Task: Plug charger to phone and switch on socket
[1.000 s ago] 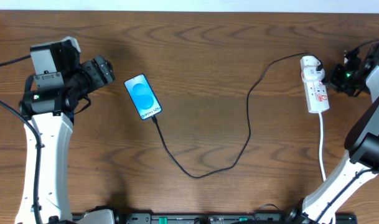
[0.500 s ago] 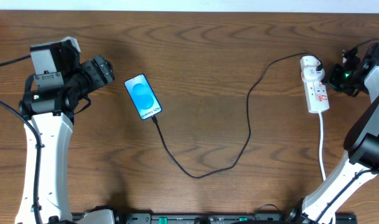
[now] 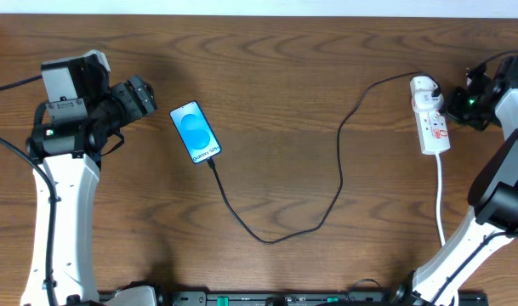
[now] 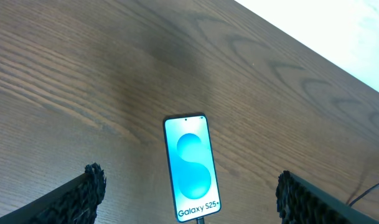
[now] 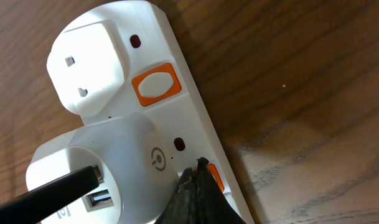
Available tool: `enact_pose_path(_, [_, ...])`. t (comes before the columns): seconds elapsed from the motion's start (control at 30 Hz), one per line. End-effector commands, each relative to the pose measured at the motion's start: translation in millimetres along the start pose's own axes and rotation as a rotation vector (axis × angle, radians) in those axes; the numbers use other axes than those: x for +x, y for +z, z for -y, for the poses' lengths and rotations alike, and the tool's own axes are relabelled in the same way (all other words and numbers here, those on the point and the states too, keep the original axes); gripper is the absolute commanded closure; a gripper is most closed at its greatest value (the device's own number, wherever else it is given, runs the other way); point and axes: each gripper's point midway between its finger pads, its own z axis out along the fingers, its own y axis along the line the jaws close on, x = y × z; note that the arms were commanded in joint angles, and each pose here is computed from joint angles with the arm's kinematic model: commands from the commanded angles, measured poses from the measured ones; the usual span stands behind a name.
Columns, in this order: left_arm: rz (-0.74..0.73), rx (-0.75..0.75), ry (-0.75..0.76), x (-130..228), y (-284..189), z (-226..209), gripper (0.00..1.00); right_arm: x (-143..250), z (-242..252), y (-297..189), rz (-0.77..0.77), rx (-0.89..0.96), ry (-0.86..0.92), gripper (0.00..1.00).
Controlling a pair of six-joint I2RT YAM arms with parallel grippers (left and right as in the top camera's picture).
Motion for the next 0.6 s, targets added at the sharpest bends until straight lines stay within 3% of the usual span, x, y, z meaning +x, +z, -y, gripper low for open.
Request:
enact_pose_path(0.0, [-0.004, -0.01, 0.007, 1, 2, -3, 0.11, 38, -50, 28, -0.126, -0.128, -0.057, 0.99])
enact_pose_path(0.57, [-0.005, -0.01, 0.007, 1, 2, -3, 0.11, 46, -78, 30, -0.153, -0.207, -0.094, 0.99])
